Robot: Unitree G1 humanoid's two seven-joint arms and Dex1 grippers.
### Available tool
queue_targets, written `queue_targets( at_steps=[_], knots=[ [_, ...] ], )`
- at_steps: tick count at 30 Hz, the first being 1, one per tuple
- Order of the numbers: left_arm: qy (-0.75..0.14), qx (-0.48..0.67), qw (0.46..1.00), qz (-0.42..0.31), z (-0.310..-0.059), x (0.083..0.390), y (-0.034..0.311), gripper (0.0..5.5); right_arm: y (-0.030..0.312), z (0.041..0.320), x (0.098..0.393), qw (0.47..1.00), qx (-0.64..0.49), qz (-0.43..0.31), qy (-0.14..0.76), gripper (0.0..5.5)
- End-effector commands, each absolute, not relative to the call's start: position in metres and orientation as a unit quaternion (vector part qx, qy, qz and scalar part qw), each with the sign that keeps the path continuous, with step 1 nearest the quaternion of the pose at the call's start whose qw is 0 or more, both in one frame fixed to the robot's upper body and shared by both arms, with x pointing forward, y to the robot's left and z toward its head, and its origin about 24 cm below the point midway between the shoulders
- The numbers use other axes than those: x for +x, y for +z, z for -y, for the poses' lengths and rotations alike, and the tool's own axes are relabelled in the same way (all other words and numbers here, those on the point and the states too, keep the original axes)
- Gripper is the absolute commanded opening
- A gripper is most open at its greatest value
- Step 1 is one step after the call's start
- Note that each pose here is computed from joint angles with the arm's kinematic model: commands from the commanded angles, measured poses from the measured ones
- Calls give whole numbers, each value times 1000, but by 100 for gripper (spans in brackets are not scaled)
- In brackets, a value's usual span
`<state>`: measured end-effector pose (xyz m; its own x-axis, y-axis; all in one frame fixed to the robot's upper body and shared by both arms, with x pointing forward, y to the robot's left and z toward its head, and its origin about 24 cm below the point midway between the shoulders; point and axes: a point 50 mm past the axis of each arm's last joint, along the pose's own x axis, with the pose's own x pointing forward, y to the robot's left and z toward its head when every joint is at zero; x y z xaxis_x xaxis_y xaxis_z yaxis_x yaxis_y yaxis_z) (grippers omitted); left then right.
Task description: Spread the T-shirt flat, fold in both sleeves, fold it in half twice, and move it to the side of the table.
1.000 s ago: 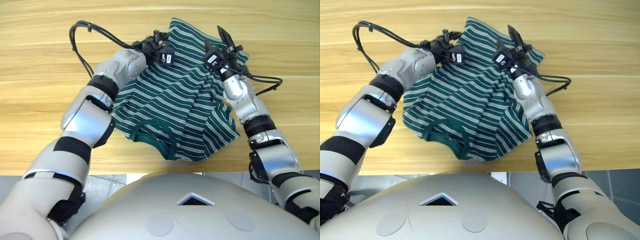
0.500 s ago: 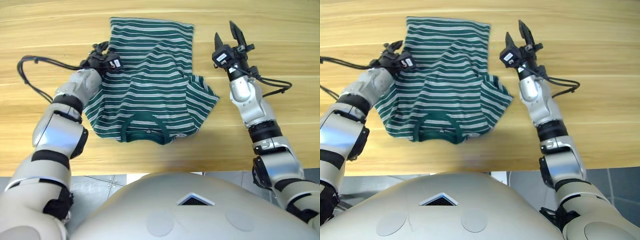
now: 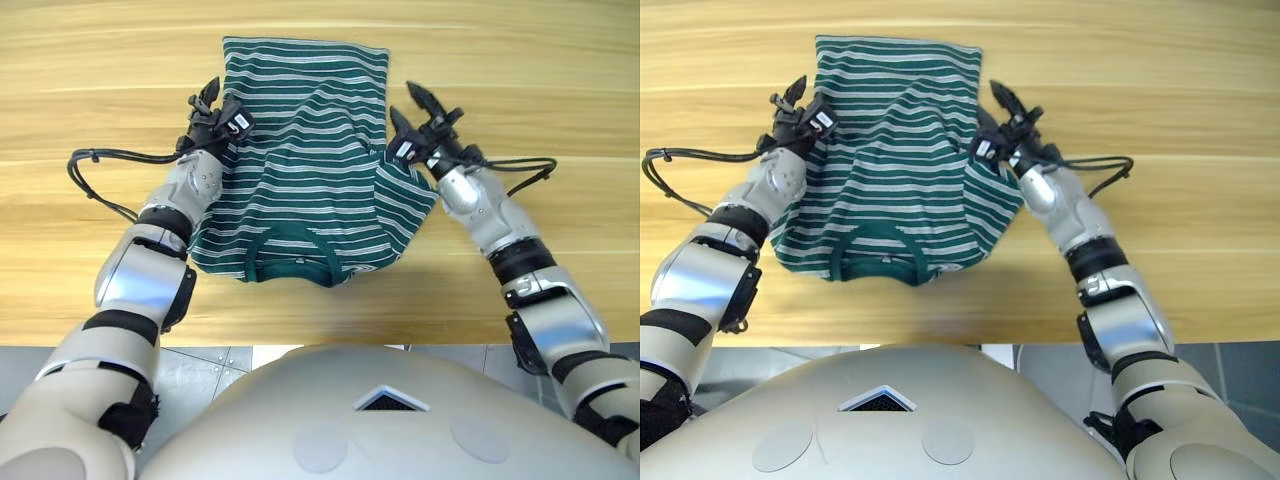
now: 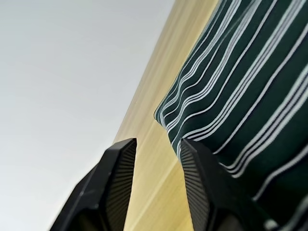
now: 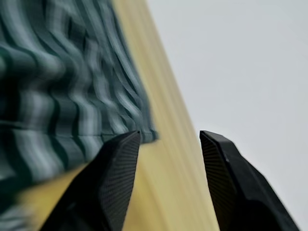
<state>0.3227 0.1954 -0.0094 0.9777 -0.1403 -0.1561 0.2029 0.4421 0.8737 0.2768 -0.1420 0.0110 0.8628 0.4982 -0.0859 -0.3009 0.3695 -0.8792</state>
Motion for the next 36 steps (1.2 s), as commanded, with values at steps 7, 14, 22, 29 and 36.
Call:
queue_targets(
  at_steps=[7,14,22,29,36],
  knots=[
    [-98,515,848,-78,-202,291,-42,169,47,203,194,816,-518,122,228,228],
    [-52,516,854,-48,-215,295,-29,169,27,194,188,793,-530,72,290,228],
    [-3,395,915,87,-202,302,20,169,-4,221,184,738,-589,-44,328,228],
    [59,366,924,91,-223,297,33,169,8,274,145,672,-640,-131,348,228],
    [108,403,907,60,-263,280,33,169,39,236,165,741,-594,19,311,228]
  ],
)
